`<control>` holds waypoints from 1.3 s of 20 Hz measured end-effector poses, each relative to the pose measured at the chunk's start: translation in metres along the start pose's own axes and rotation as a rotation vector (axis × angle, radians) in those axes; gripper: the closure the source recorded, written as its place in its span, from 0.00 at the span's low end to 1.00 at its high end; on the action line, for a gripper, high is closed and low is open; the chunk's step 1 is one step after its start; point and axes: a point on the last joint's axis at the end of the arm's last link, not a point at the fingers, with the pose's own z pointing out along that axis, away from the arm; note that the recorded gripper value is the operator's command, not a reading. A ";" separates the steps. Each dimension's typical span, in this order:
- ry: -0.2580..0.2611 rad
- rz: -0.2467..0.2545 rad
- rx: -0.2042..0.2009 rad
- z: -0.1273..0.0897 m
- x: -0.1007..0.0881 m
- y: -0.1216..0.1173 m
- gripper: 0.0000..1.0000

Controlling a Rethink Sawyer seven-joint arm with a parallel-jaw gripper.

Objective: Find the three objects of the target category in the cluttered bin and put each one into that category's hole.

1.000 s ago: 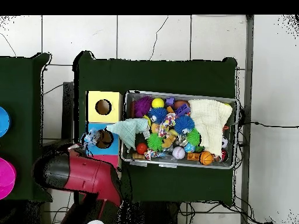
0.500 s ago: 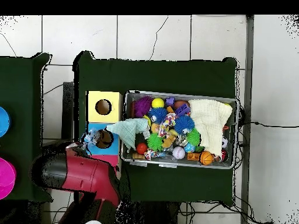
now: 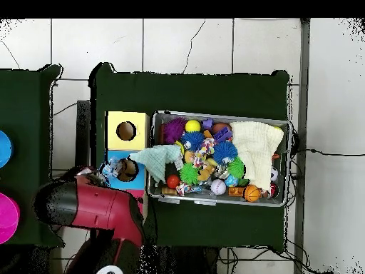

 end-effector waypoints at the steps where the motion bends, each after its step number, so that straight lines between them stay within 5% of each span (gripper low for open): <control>1: -0.002 -0.001 -0.004 -0.001 -0.001 0.002 0.00; 9: -0.010 -0.005 -0.016 -0.003 -0.004 0.010 0.00; 26: -0.085 -0.010 -0.006 0.044 -0.016 0.008 0.00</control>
